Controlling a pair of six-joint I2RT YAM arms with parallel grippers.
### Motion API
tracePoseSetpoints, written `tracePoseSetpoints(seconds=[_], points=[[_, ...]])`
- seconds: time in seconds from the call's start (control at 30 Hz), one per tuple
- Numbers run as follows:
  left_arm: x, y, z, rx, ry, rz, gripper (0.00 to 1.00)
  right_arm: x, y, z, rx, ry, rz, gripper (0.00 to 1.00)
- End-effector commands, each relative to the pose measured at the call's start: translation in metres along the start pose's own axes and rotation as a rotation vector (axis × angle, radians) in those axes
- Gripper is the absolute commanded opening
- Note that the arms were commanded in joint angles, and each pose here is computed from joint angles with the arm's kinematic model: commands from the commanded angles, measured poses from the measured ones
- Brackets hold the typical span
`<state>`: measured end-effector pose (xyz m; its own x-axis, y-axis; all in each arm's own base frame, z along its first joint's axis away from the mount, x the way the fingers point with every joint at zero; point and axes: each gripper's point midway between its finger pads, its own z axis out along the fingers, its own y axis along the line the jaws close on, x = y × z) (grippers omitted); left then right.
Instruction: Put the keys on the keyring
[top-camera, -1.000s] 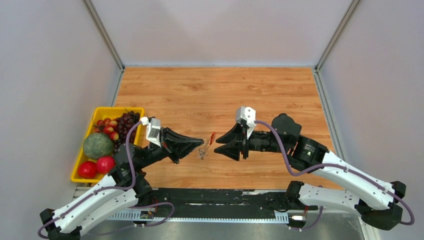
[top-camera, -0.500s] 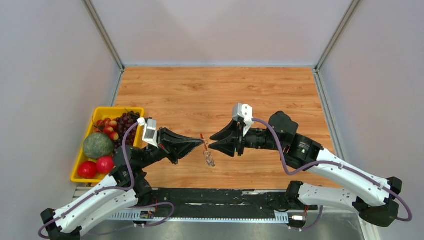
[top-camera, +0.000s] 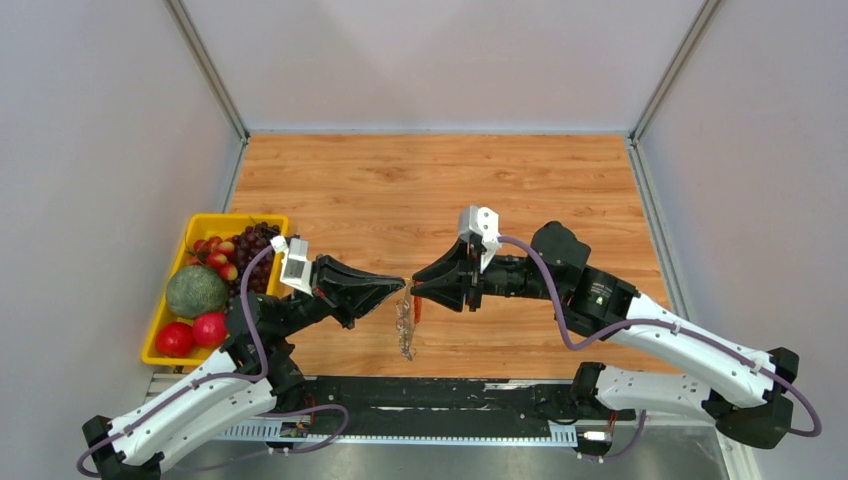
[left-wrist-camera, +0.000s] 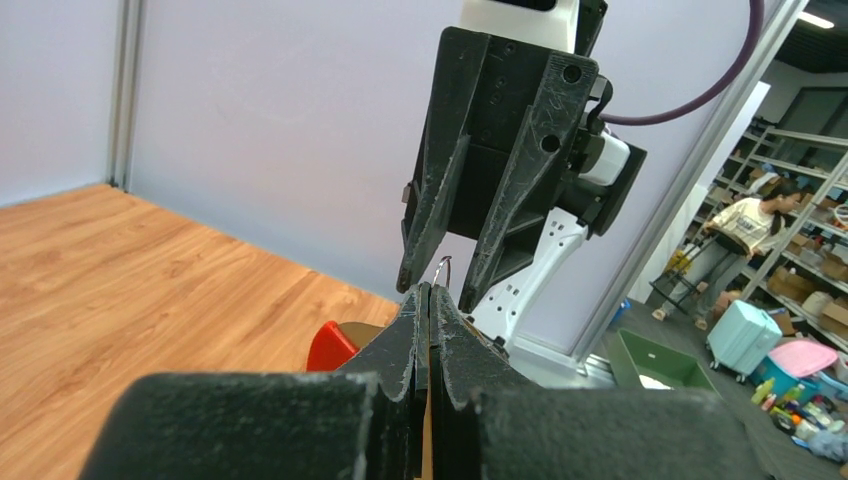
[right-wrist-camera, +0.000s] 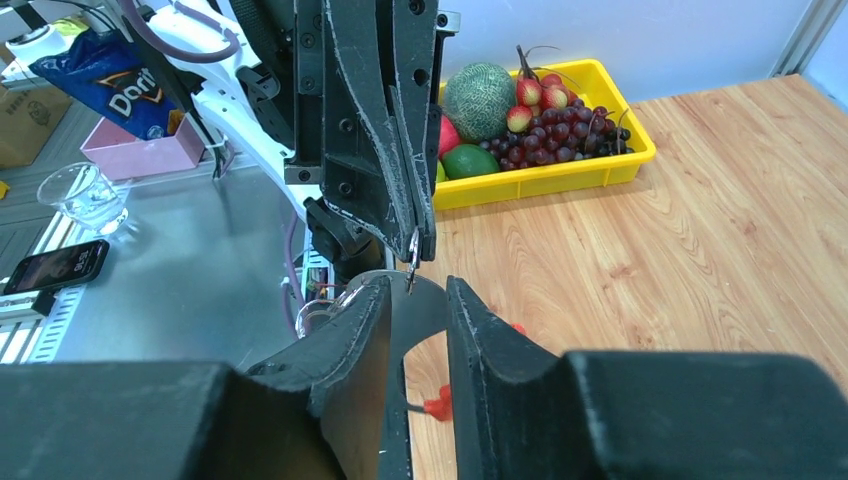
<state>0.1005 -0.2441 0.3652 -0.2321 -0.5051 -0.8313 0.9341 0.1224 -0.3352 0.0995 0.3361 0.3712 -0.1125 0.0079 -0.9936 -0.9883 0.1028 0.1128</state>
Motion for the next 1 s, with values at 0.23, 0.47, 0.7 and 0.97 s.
tracePoseSetpoints(seconds=[0.23, 0.47, 0.7, 0.97], points=[[-0.0148, -0.0148, 0.0013, 0.066, -0.057, 0.004, 0.0, -0.0372, 0.0147, 0.0013, -0.042, -0.106, -0.041, 0.25], [-0.015, -0.0155, 0.0017, 0.071, -0.058, 0.001, 0.0, -0.0409, 0.0155, 0.003, -0.034, -0.119, -0.051, 0.21], [-0.0167, -0.0168, 0.001, 0.075, -0.066, 0.0, 0.0, -0.0384, 0.0153, 0.005, -0.026, -0.115, -0.055, 0.11], [-0.02, -0.0181, 0.001, 0.079, -0.081, -0.001, 0.0, -0.0374, 0.0189, 0.0021, -0.019, -0.121, -0.069, 0.0]])
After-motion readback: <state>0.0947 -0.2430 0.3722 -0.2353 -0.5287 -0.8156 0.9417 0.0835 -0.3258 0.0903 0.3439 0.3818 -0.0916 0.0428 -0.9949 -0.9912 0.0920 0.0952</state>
